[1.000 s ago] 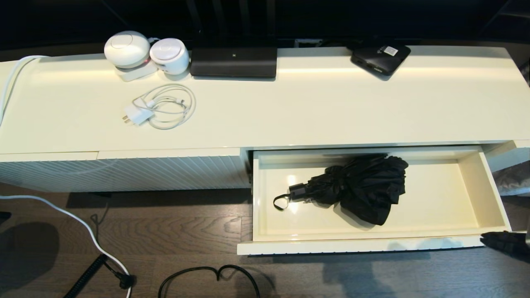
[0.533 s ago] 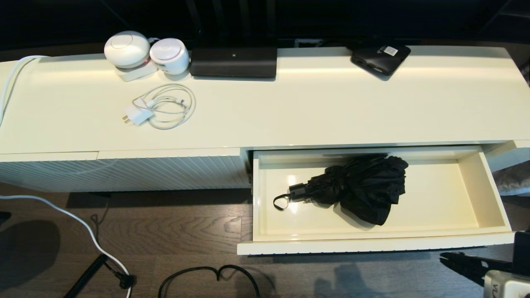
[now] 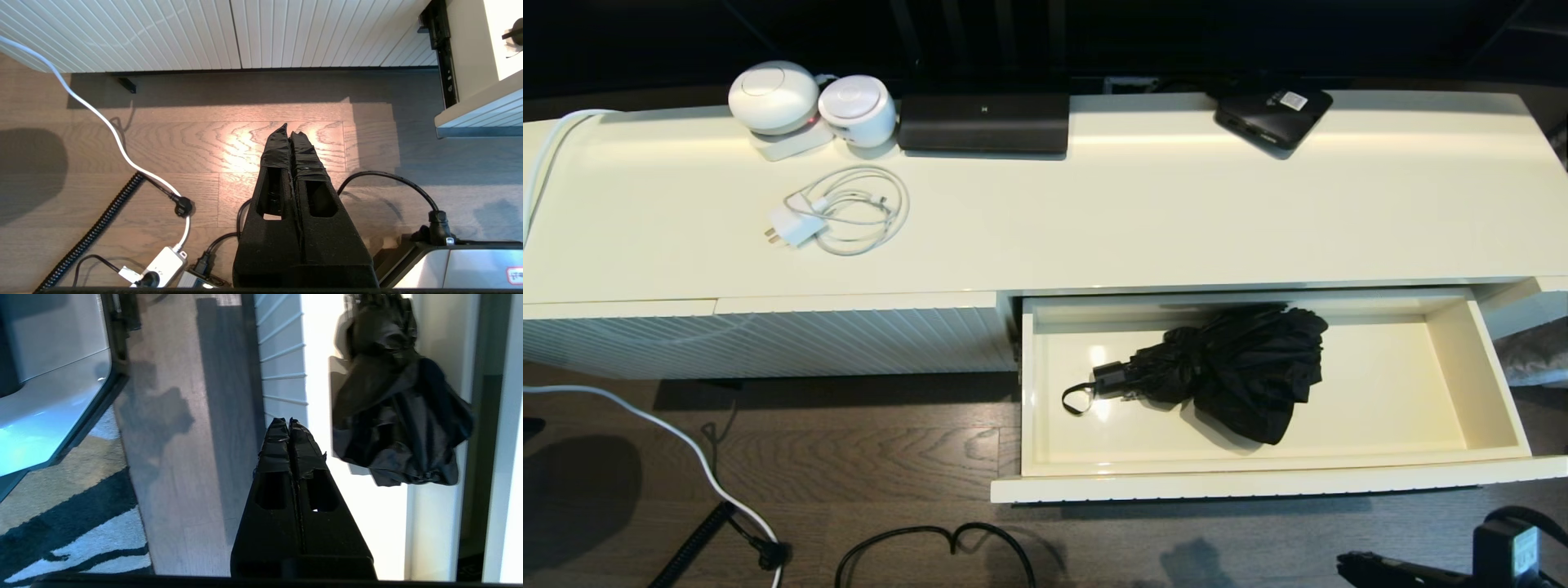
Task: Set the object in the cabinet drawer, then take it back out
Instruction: Close the drawer
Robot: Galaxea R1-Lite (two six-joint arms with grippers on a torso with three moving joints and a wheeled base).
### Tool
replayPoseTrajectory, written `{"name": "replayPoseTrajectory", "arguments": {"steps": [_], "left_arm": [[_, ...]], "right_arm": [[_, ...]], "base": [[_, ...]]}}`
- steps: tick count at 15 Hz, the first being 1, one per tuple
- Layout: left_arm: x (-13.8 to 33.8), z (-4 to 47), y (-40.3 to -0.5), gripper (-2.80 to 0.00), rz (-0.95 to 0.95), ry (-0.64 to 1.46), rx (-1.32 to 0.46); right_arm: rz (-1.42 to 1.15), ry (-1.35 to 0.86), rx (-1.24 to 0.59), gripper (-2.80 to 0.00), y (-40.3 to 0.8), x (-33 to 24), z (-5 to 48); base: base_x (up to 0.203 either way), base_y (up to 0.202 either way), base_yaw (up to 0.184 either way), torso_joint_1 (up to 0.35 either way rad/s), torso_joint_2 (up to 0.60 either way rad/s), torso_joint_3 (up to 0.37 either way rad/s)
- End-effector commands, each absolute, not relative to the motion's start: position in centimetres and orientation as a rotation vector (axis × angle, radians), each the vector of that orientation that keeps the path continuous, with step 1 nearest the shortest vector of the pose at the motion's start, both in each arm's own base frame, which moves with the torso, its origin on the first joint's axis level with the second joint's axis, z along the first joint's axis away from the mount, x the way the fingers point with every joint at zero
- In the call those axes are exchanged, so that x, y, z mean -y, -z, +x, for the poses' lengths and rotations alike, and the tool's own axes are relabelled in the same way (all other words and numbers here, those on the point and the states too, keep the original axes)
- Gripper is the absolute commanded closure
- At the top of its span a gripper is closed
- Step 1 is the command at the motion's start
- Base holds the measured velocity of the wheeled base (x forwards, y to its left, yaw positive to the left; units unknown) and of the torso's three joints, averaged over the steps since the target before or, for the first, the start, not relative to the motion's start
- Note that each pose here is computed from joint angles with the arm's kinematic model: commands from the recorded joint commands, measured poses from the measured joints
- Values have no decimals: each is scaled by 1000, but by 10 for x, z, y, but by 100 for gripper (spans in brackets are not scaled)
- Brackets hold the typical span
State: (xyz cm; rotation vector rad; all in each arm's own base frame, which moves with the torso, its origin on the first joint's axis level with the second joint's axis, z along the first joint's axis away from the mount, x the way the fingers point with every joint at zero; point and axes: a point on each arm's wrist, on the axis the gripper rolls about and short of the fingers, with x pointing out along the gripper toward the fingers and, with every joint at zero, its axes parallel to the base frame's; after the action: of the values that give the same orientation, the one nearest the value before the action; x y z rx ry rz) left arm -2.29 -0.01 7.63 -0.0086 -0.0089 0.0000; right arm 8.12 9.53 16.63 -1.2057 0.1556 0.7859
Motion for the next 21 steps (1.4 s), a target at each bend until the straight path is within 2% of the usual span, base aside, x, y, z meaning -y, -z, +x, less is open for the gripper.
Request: {"name": "replayPoseTrajectory", "arguments": {"steps": [1,14,21], "left_arm": [[0,-23,-76,0,-9,0,11],[0,-23,-77,0,-8,0,12],[0,-23,-76,0,-8,0,11]], "right_arm": [[-1224,-805,-166,0,-156,-89,74],[-1286,-827,-381,0,-120,-97,82],[-1227,-760,-317,0,-122,-129,114]], "base": [[0,0,0,0,0,0],[0,0,0,0,0,0],[0,0,0,0,0,0]]}}
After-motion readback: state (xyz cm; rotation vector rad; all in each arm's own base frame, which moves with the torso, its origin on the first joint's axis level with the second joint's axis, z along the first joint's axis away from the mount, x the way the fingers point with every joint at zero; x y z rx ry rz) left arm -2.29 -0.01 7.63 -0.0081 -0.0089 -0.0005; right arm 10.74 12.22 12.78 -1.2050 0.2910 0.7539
